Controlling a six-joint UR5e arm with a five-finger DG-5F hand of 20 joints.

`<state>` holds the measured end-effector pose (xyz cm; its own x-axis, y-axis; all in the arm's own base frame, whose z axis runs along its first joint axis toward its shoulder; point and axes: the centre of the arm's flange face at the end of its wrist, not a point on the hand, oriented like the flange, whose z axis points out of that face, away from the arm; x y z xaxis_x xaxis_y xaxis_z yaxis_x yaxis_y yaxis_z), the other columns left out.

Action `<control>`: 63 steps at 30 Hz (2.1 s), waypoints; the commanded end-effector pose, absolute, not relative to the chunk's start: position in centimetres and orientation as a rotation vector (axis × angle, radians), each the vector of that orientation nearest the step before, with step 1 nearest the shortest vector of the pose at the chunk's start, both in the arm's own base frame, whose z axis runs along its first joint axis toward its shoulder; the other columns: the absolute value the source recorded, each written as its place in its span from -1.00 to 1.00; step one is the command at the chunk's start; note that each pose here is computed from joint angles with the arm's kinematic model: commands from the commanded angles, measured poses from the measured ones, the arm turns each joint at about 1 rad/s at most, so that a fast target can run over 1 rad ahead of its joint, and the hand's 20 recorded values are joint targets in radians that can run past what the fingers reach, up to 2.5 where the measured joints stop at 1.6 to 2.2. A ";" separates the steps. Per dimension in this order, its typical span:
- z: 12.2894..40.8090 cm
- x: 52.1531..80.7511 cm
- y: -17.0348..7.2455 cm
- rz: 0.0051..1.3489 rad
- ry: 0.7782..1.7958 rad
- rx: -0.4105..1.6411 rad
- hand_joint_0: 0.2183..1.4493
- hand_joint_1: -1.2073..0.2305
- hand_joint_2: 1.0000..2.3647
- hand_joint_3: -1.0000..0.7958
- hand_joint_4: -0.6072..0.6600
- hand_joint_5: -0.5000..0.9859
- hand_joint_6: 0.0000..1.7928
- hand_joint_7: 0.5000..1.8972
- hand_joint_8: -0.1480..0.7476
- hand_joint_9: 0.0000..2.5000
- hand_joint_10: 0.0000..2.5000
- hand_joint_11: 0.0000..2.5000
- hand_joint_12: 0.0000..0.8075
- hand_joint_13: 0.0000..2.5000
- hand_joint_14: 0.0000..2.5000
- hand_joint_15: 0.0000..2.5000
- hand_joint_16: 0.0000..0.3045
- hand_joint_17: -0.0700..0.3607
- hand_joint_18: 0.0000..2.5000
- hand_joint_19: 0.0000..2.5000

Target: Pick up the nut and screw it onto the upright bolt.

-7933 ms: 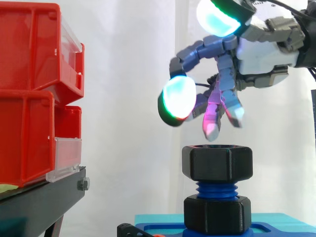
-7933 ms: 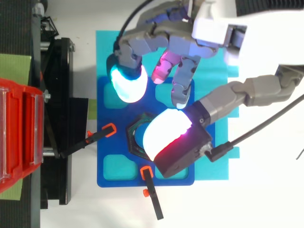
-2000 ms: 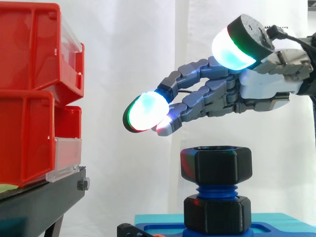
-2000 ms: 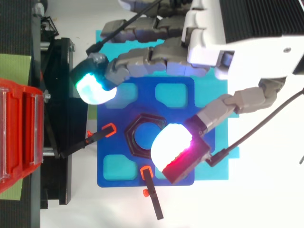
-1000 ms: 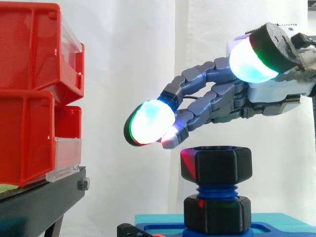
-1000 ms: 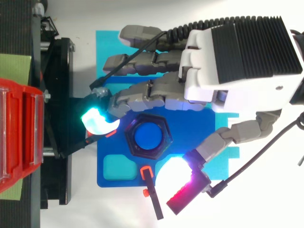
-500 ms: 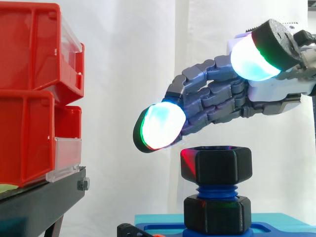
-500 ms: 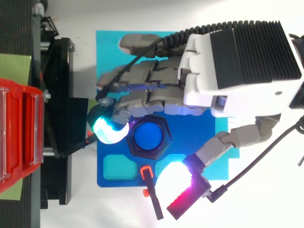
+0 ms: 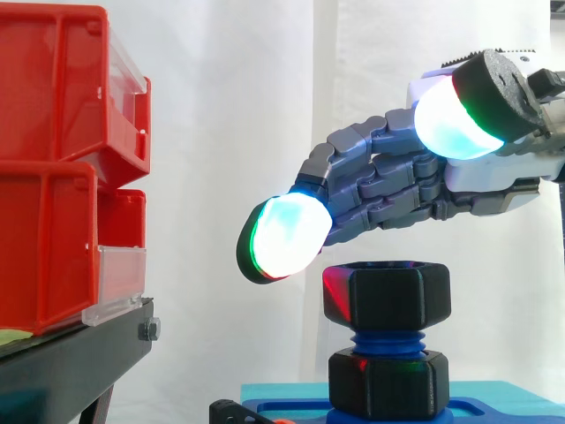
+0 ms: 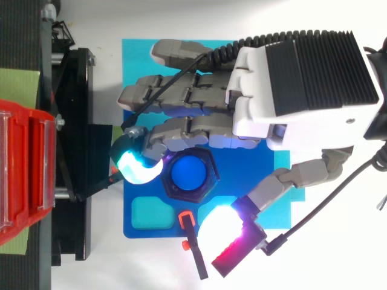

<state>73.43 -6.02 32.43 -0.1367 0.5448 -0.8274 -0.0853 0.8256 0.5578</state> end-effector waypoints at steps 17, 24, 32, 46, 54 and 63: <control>32.3 73.5 -6.0 0.563 1.616 0.361 -0.67 0.18 -1.00 -0.44 0.24 -0.62 -0.44 -0.82 -0.18 -0.99 -1.00 -1.00 -0.15 -1.00 -1.00 -1.00 -0.68 -0.17 -1.00 -1.00; 32.3 73.6 -5.4 0.562 1.616 0.359 -0.67 0.15 -1.00 -0.44 0.24 -0.61 -0.44 -0.83 -0.17 -0.95 -1.00 -1.00 -0.16 -1.00 -1.00 -1.00 -0.69 -0.18 -1.00 -1.00; 32.3 73.6 -5.1 0.554 1.616 0.366 -0.67 0.15 -1.00 -0.44 0.26 -0.60 -0.44 -0.81 -0.15 -0.93 -1.00 -1.00 -0.17 -0.99 -1.00 -1.00 -0.70 -0.20 -1.00 -1.00; 32.2 73.6 -4.8 0.556 1.621 0.364 -0.65 0.12 -1.00 -0.44 0.27 -0.59 -0.44 -0.80 -0.12 -0.86 -1.00 -1.00 -0.18 -0.94 -1.00 -1.00 -0.72 -0.22 -1.00 -1.00; 32.2 73.5 -4.8 0.554 1.628 0.366 -0.63 0.24 -1.00 -0.44 0.26 -0.58 -0.44 -0.79 -0.11 -0.80 -1.00 -1.00 -0.19 -0.91 -1.00 -1.00 -0.72 -0.23 -1.00 -1.00; 32.1 73.4 -4.8 0.553 1.634 0.368 -0.63 0.32 -1.00 -0.44 0.31 -0.54 -0.44 -0.70 -0.08 -0.70 -1.00 -1.00 -0.21 -0.86 -1.00 -1.00 -0.75 -0.27 -1.00 -1.00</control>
<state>73.48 -4.86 32.15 -0.1362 0.5384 -0.8316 -0.0802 0.8307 0.5509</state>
